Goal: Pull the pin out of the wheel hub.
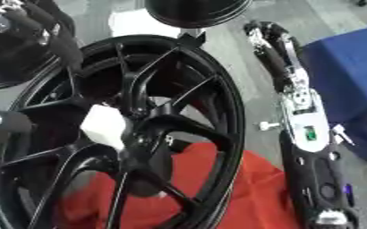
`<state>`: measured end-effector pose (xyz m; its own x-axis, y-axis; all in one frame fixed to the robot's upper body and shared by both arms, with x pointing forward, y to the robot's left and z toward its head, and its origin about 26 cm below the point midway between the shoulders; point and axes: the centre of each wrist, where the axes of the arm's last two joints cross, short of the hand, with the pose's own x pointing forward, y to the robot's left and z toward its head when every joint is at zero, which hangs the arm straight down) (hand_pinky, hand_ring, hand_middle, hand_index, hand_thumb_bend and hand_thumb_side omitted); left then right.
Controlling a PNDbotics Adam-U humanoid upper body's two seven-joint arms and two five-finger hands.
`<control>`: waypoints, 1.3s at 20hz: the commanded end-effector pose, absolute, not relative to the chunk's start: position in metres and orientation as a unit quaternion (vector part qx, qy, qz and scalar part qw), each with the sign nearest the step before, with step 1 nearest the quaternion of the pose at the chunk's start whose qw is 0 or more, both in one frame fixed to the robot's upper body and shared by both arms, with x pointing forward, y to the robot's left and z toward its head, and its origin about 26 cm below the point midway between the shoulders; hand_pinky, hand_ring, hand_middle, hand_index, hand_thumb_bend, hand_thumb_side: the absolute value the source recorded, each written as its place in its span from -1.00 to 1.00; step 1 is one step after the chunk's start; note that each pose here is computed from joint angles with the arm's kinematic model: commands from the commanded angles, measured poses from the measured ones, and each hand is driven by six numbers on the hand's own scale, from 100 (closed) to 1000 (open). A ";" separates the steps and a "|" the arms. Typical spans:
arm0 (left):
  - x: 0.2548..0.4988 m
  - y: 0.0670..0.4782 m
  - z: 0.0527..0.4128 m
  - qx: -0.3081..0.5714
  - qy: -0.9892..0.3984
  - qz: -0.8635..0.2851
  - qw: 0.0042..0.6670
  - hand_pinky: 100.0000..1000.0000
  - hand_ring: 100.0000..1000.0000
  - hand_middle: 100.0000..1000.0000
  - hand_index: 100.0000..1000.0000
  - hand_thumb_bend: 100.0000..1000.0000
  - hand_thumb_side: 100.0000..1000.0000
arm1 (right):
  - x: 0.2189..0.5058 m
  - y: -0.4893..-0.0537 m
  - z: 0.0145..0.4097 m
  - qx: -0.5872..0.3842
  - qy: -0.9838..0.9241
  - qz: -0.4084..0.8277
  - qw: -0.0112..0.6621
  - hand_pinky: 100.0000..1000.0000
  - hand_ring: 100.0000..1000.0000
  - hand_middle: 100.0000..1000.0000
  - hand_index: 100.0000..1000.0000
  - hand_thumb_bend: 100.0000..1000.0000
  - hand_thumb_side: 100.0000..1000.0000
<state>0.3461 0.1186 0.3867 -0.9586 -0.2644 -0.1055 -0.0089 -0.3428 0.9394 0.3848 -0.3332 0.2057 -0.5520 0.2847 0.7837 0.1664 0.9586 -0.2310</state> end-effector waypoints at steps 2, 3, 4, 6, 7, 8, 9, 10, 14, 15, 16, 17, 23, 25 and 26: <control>0.350 0.114 0.388 0.114 -0.564 -0.816 0.061 0.62 0.62 0.57 0.71 -0.10 -0.28 | 0.383 -0.333 0.219 -0.134 -0.886 0.077 0.438 0.91 0.64 0.32 0.27 -1.00 0.10; 0.351 0.112 0.387 0.107 -0.565 -0.816 0.058 0.62 0.62 0.57 0.70 -0.09 -0.28 | 0.384 -0.333 0.219 -0.134 -0.886 0.078 0.438 0.91 0.64 0.32 0.27 -1.00 0.10; 0.352 0.111 0.386 0.100 -0.565 -0.817 0.056 0.62 0.62 0.56 0.70 -0.08 -0.25 | 0.384 -0.332 0.219 -0.134 -0.886 0.078 0.438 0.91 0.64 0.32 0.27 -1.00 0.10; 0.355 0.110 0.383 0.087 -0.565 -0.819 0.053 0.62 0.62 0.55 0.69 -0.07 -0.24 | 0.384 -0.332 0.219 -0.133 -0.886 0.079 0.438 0.91 0.64 0.32 0.27 -1.00 0.11; 0.356 0.109 0.382 0.082 -0.565 -0.819 0.052 0.62 0.62 0.54 0.69 -0.08 -0.24 | 0.384 -0.332 0.219 -0.132 -0.886 0.080 0.438 0.91 0.64 0.32 0.27 -1.00 0.11; 0.357 0.109 0.381 0.078 -0.565 -0.820 0.052 0.61 0.61 0.54 0.69 -0.08 -0.24 | 0.384 -0.332 0.219 -0.132 -0.886 0.080 0.438 0.91 0.64 0.32 0.27 -1.00 0.11; 0.358 0.109 0.380 0.075 -0.565 -0.820 0.051 0.61 0.61 0.54 0.69 -0.08 -0.25 | 0.384 -0.332 0.219 -0.132 -0.886 0.080 0.438 0.91 0.64 0.32 0.27 -1.00 0.11; 0.359 0.108 0.379 0.072 -0.564 -0.821 0.050 0.61 0.61 0.54 0.68 -0.07 -0.24 | 0.384 -0.332 0.219 -0.132 -0.886 0.080 0.438 0.91 0.64 0.32 0.27 -1.00 0.11; 0.359 0.105 0.379 0.071 -0.564 -0.822 0.049 0.60 0.59 0.51 0.68 -0.09 -0.27 | 0.384 -0.331 0.219 -0.132 -0.885 0.081 0.438 0.91 0.64 0.32 0.27 -1.00 0.11; 0.359 0.104 0.381 0.076 -0.566 -0.819 0.051 0.59 0.58 0.50 0.68 -0.09 -0.26 | 0.384 -0.331 0.219 -0.132 -0.885 0.081 0.439 0.91 0.64 0.32 0.27 -1.00 0.11; 0.359 0.104 0.382 0.079 -0.567 -0.818 0.054 0.58 0.57 0.48 0.69 -0.13 -0.26 | 0.384 -0.331 0.219 -0.132 -0.885 0.082 0.439 0.91 0.64 0.32 0.27 -1.00 0.11; 0.359 0.104 0.384 0.086 -0.569 -0.815 0.060 0.58 0.57 0.48 0.69 -0.13 -0.26 | 0.384 -0.331 0.219 -0.132 -0.885 0.082 0.438 0.91 0.64 0.32 0.27 -1.00 0.10; 0.366 0.097 0.377 0.093 -0.568 -0.811 0.109 0.54 0.51 0.41 0.65 -0.20 -0.21 | 0.385 -0.329 0.219 -0.129 -0.886 0.082 0.437 0.91 0.64 0.32 0.27 -1.00 0.11; 0.369 0.095 0.372 0.089 -0.564 -0.812 0.122 0.54 0.50 0.40 0.65 -0.20 -0.16 | 0.385 -0.329 0.219 -0.128 -0.887 0.082 0.437 0.91 0.64 0.32 0.27 -1.00 0.11; 0.371 0.094 0.369 0.086 -0.561 -0.813 0.130 0.53 0.50 0.40 0.65 -0.20 -0.16 | 0.385 -0.329 0.219 -0.128 -0.887 0.082 0.437 0.91 0.64 0.32 0.27 -1.00 0.10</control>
